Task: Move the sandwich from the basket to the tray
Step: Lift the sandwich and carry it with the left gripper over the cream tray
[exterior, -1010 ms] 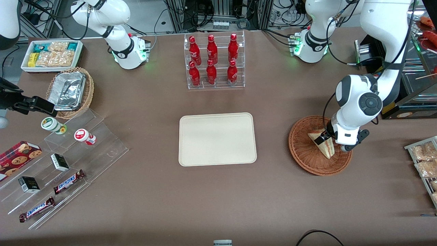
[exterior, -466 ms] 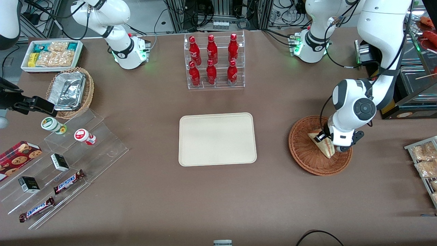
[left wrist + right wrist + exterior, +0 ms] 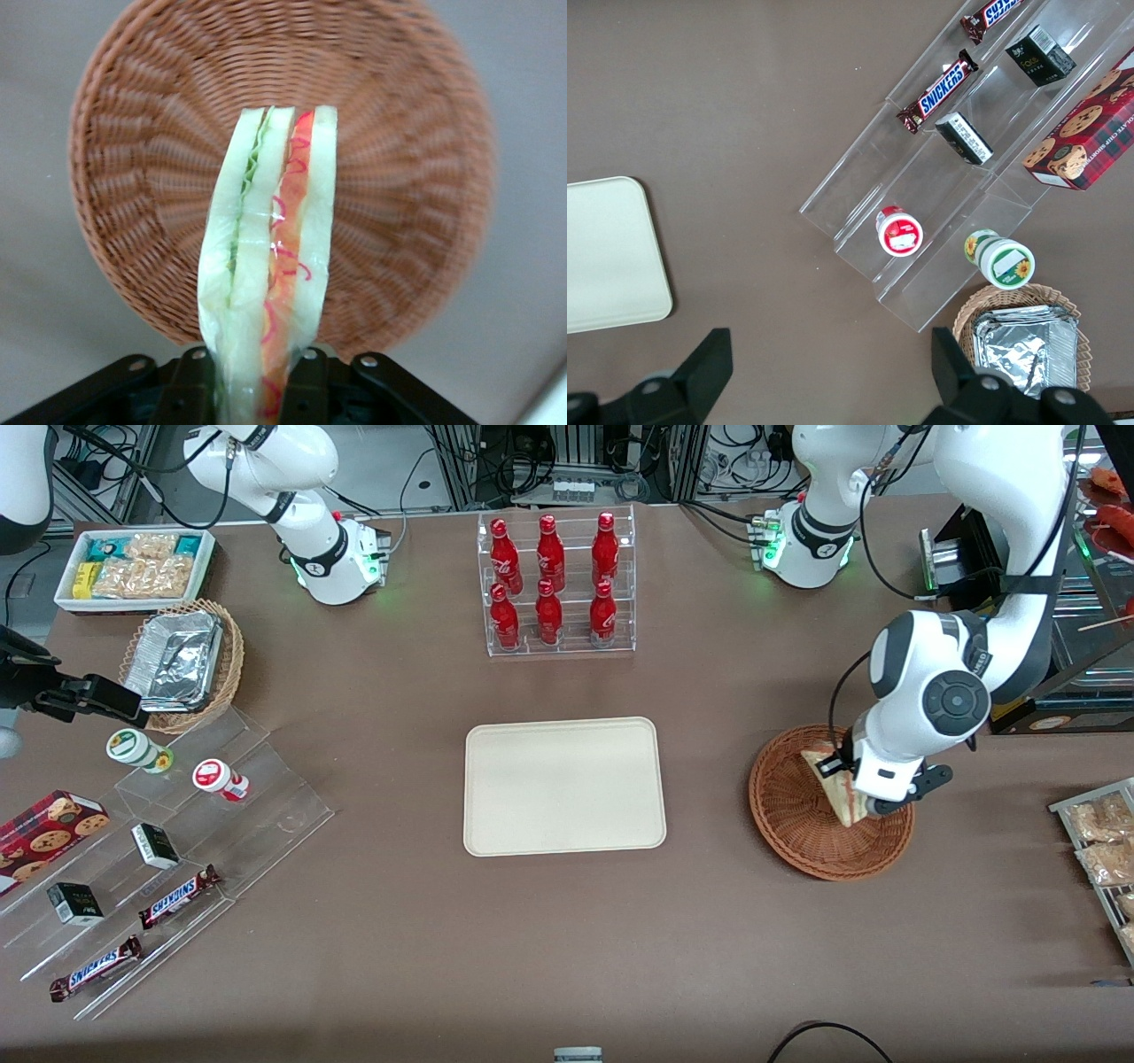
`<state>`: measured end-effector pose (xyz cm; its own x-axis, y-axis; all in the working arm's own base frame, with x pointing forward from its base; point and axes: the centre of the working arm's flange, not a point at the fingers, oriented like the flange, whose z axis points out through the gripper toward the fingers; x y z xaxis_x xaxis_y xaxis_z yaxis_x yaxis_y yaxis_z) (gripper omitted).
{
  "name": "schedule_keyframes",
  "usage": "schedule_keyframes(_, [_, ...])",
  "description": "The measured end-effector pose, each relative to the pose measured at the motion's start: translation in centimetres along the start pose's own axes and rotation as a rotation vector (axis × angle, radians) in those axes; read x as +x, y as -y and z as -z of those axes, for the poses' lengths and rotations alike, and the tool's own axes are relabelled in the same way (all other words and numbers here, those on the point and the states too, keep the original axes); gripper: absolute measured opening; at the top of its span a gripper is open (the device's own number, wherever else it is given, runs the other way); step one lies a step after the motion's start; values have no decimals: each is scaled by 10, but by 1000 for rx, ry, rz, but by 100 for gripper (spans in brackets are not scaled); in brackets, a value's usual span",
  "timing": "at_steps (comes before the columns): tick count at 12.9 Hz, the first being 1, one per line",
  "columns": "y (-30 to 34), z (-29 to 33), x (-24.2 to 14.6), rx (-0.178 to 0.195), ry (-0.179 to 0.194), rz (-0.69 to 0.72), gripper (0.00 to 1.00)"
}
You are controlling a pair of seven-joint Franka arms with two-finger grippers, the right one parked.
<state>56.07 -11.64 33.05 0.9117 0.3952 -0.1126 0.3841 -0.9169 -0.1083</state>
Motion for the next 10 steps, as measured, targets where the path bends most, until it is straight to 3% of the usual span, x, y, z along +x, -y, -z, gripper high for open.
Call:
schedule_keyframes(4, [-93,30,-39,-1,-21,-189,19])
schedule_keyframes(6, [-147,23,-67,-22,-7,-262,19])
schedule_keyframes(10, [-249,3,-121,-45,-5,-308,19])
